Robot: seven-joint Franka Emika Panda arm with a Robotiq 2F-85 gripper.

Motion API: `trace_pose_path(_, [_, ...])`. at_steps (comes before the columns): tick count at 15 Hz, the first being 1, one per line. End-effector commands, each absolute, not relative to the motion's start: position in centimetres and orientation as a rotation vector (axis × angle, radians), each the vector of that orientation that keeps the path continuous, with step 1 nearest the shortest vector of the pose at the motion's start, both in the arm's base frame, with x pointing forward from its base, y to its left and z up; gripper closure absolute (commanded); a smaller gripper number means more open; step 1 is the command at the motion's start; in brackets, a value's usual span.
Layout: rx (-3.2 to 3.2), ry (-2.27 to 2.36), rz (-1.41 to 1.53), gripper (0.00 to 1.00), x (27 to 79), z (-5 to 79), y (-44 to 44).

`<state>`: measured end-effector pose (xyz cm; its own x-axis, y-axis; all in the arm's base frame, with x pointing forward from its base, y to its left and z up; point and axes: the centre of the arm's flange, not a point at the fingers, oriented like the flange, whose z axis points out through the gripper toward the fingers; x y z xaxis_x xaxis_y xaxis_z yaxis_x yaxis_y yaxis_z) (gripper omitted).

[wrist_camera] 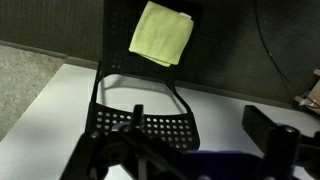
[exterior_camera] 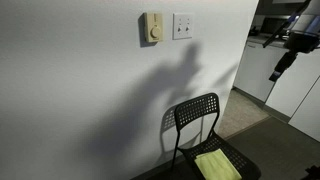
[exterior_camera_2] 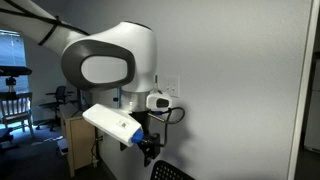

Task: Turn on both buttons on the switch and then turn off the first button

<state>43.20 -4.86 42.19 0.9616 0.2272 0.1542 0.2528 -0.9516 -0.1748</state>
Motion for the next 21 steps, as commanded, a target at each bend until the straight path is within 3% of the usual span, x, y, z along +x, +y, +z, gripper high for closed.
trace_pose_path(1, [-2.919, -0.360, -0.196, 0.00, 43.2, 42.2, -4.9])
trace_pose_path(11, [-3.062, -0.901, 0.081, 0.00, 48.7, 45.7, -1.7])
trace_pose_path(21, [-2.921, -1.733, 0.144, 0.00, 57.6, 48.2, 2.6])
